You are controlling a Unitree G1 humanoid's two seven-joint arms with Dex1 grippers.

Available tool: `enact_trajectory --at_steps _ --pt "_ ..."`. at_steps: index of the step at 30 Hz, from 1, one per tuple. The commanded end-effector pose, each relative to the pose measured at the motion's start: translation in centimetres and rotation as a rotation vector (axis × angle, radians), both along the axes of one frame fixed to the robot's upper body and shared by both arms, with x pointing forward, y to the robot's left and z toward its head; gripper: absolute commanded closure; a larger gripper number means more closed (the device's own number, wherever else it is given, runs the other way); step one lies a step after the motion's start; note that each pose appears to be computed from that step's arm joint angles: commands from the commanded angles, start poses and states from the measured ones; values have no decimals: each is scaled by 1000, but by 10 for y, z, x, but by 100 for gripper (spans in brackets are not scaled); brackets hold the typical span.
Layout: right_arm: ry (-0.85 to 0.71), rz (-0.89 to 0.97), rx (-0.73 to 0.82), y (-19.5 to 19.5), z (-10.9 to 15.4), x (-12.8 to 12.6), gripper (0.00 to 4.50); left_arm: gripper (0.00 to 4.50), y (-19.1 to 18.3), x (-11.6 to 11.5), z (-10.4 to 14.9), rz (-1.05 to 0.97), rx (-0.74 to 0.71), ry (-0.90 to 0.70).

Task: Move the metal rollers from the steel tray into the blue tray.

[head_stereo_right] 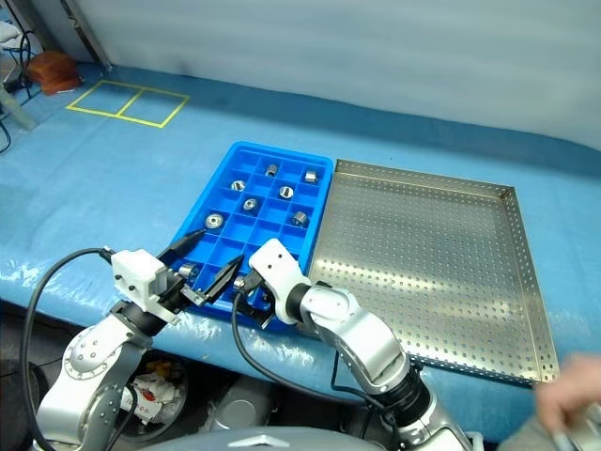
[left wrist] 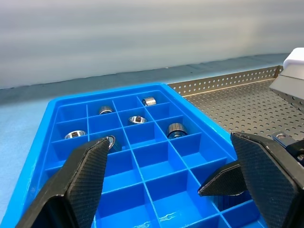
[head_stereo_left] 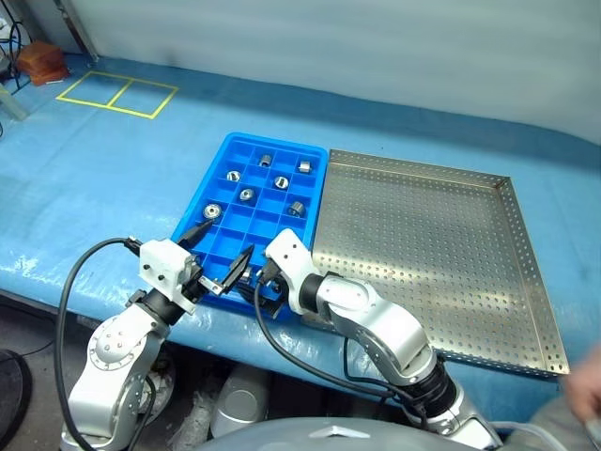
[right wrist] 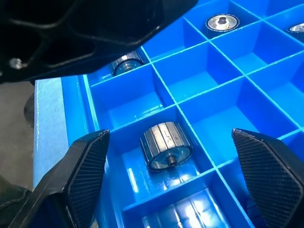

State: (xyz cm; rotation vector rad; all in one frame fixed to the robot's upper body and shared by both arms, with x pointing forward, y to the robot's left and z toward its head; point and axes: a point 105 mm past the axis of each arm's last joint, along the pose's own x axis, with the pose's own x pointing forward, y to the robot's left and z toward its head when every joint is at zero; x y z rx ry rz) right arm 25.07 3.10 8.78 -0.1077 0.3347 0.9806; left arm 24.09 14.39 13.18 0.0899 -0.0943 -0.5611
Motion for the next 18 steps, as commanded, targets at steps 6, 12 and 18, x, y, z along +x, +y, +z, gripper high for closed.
enact_trajectory --at_steps 6,12,18 --pt "-23 -3 26 1 7 -2 16 0 -1 1 4 -17 4 -17" --pt "-25 -9 27 0 8 -1 16 0 0 2 4 -22 7 -18" --pt "-29 -13 29 0 9 0 16 0 2 4 6 -23 -1 -28"
